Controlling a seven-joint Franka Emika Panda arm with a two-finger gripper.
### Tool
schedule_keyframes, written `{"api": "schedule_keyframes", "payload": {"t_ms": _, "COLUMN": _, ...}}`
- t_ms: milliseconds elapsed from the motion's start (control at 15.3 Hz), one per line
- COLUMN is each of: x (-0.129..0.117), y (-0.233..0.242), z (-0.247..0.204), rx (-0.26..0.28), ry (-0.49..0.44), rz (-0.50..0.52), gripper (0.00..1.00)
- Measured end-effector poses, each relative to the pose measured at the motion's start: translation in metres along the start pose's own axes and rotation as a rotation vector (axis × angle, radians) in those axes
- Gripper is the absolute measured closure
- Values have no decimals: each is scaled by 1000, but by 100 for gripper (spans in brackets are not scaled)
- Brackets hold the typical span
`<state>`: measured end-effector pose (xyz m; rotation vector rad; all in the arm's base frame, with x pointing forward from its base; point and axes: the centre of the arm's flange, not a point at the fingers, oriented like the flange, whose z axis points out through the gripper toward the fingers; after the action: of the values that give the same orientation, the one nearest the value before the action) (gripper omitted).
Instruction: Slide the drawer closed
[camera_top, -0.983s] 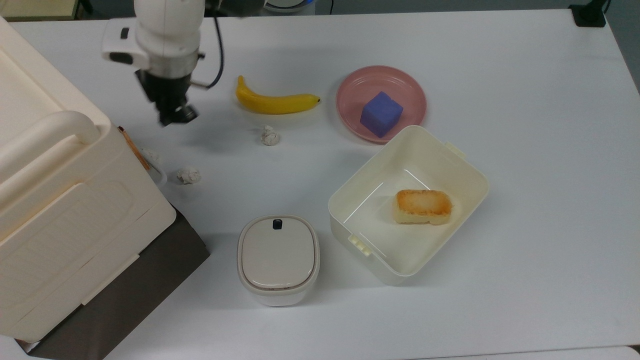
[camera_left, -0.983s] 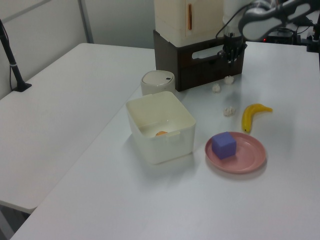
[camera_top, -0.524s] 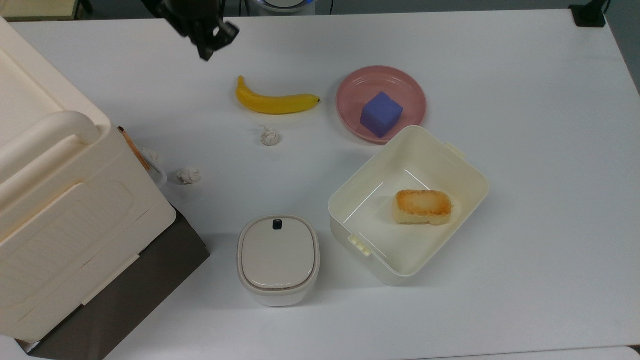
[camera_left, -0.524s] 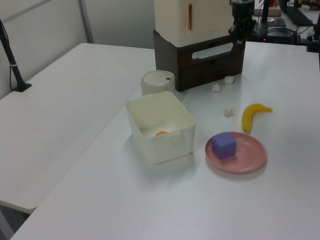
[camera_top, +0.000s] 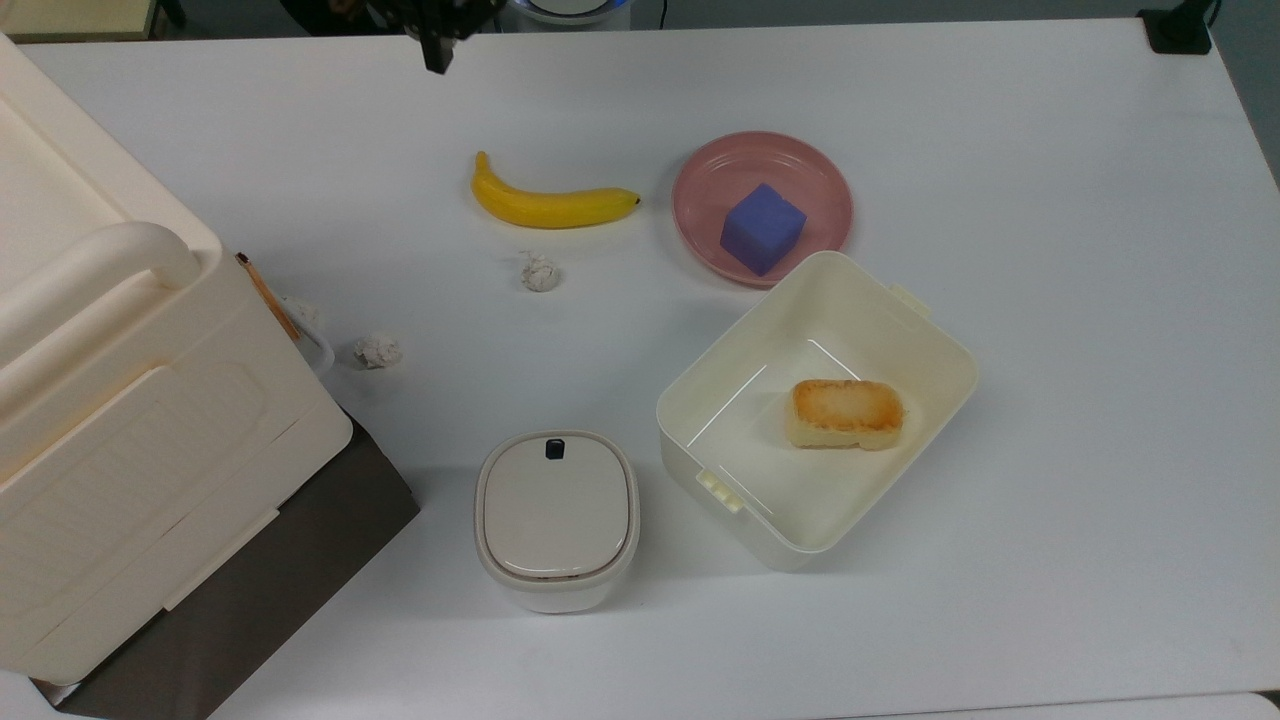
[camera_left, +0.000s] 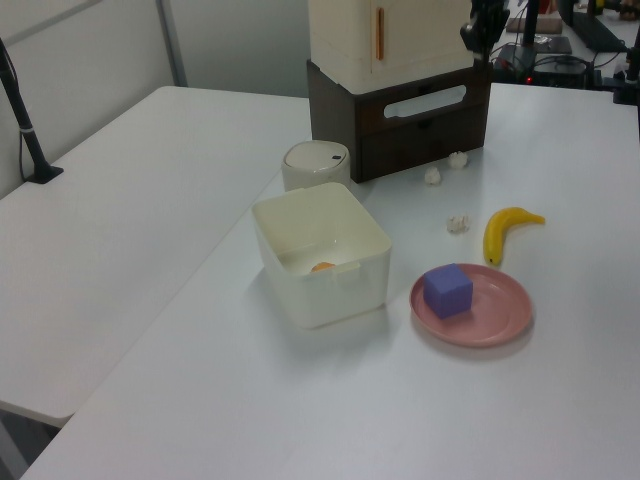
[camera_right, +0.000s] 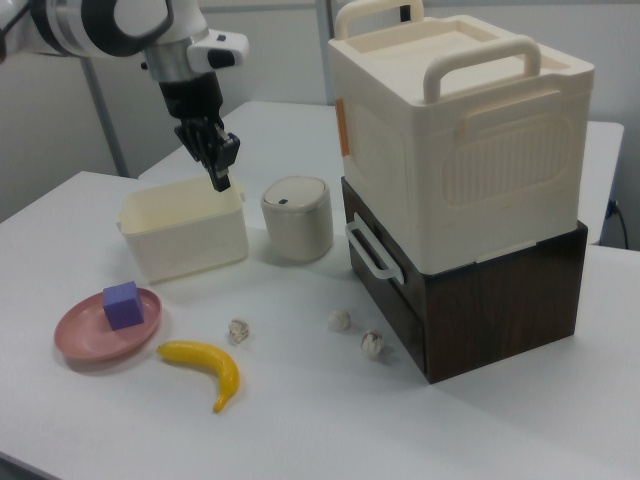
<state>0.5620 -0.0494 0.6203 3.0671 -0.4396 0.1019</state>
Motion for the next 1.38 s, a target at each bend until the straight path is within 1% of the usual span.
{"api": "schedule_keyframes", "payload": {"t_ms": 66, "x": 0, "y": 1, "z": -5, "rx": 9, "ry": 9, "rz": 0, "gripper": 90}}
{"api": "schedule_keyframes", "payload": {"t_ms": 197, "x": 0, "y": 0, "z": -8, "rx": 13, "ry": 13, "rz": -4, "gripper": 72}}
{"api": "schedule_keyframes", "payload": {"t_ms": 524, "x": -2, "y": -10, "z": -8, "rx": 14, "ry": 12, "rz": -23, "gripper": 18}}
{"api": "schedule_keyframes", "payload": {"t_ms": 656, "x": -3, "y": -16, "z": -8, "rx": 15, "ry": 13, "rz": -34, "gripper": 1}}
{"api": "schedule_keyframes", "payload": {"t_ms": 1049, "x": -2, "y": -1, "z": -13, "rx": 28, "ry": 2, "rz": -7, "gripper": 0}}
{"api": "schedule_keyframes", "payload": {"t_ms": 1377, "x": -3, "y": -6, "z": -14, "rx": 29, "ry": -1, "rz": -40, "gripper": 0}}
